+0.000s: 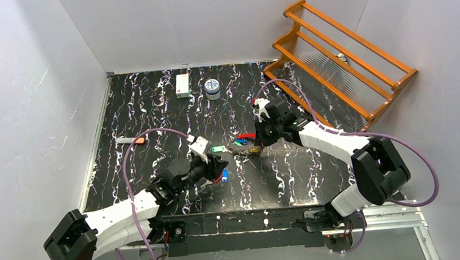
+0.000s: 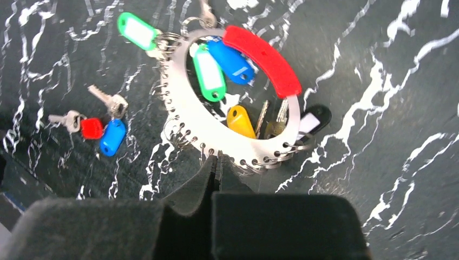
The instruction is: Put the keys on the keyring
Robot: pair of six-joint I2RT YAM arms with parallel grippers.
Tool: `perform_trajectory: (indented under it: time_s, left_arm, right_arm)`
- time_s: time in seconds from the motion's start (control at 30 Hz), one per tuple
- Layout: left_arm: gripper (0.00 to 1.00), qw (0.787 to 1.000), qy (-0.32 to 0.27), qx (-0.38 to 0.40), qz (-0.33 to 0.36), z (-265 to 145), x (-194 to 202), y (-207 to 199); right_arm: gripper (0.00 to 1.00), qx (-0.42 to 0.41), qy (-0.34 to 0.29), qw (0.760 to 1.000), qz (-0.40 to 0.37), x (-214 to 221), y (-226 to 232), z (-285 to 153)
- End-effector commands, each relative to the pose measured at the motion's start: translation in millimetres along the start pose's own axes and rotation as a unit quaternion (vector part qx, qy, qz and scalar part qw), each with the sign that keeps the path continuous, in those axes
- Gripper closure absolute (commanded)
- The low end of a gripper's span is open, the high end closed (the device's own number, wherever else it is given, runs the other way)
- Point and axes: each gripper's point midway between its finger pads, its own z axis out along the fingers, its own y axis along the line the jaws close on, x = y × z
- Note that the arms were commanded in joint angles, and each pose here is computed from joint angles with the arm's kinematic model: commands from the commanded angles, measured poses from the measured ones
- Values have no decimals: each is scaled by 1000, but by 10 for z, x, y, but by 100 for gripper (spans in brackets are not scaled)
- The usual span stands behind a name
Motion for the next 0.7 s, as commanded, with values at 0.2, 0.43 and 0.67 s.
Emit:
perform_trajectory:
  time_s: [0.2, 0.43, 0.67]
  left_arm:
    - [63, 987, -47, 81, 128, 58, -570, -331]
    - [62, 967, -64, 119, 216, 134, -750, -465]
    - [62, 954, -73, 147, 250, 231, -796, -566]
  right_arm:
    - [99, -101, -79, 965, -228, -539, 442, -601]
    - [99, -162, -138, 925, -315, -617, 724, -927]
    - [99, -215, -177, 879, -388, -469, 892, -1085]
